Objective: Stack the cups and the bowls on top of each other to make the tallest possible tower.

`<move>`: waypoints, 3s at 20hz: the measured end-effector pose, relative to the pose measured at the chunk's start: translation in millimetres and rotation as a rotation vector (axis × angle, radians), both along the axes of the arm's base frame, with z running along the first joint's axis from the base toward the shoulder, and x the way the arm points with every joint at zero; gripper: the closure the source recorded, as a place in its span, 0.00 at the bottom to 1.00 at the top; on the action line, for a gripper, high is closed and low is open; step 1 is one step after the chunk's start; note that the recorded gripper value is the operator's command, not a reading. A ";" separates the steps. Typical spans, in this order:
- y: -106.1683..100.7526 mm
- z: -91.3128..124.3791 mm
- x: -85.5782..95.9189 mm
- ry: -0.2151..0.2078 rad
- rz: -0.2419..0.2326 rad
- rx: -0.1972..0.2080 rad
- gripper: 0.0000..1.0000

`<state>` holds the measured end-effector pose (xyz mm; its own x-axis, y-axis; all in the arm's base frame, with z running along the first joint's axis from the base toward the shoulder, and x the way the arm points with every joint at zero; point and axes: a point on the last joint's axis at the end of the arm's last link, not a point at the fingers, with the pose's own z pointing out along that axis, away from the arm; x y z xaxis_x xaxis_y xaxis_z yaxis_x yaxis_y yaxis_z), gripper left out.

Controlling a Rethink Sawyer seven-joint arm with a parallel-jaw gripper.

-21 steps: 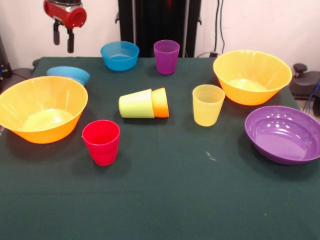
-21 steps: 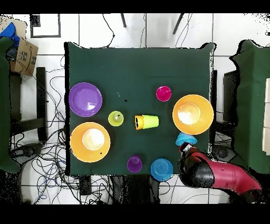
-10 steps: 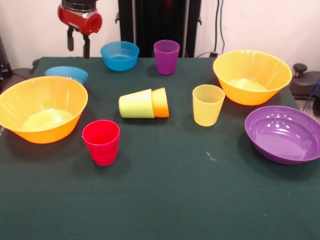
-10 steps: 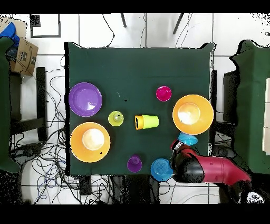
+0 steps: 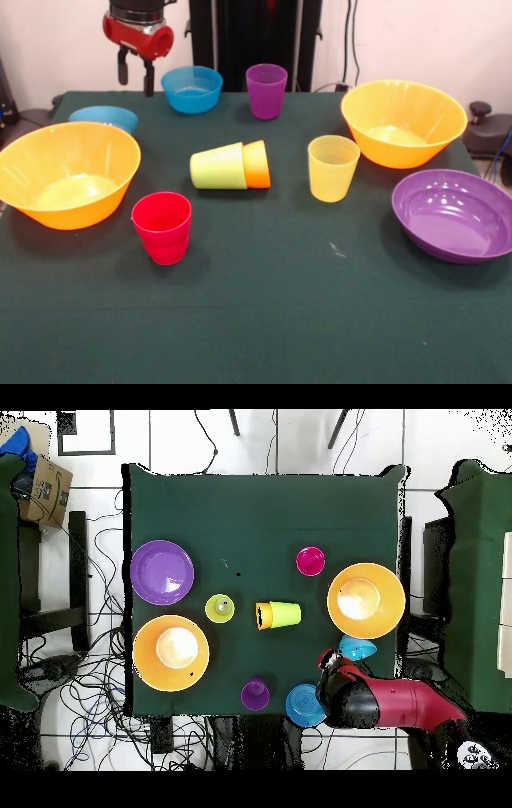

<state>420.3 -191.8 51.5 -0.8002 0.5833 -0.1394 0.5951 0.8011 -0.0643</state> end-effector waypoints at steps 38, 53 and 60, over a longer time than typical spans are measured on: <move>-26.4 -63.7 4.9 -0.129 0.037 -0.078 1.00; -32.4 -63.8 -1.7 -0.157 0.025 -0.102 1.00; -30.2 -62.6 -0.2 -0.155 0.022 -0.107 1.00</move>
<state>420.1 -222.0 -11.0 -0.7768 0.5407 -0.3227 0.5866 0.8078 -0.0586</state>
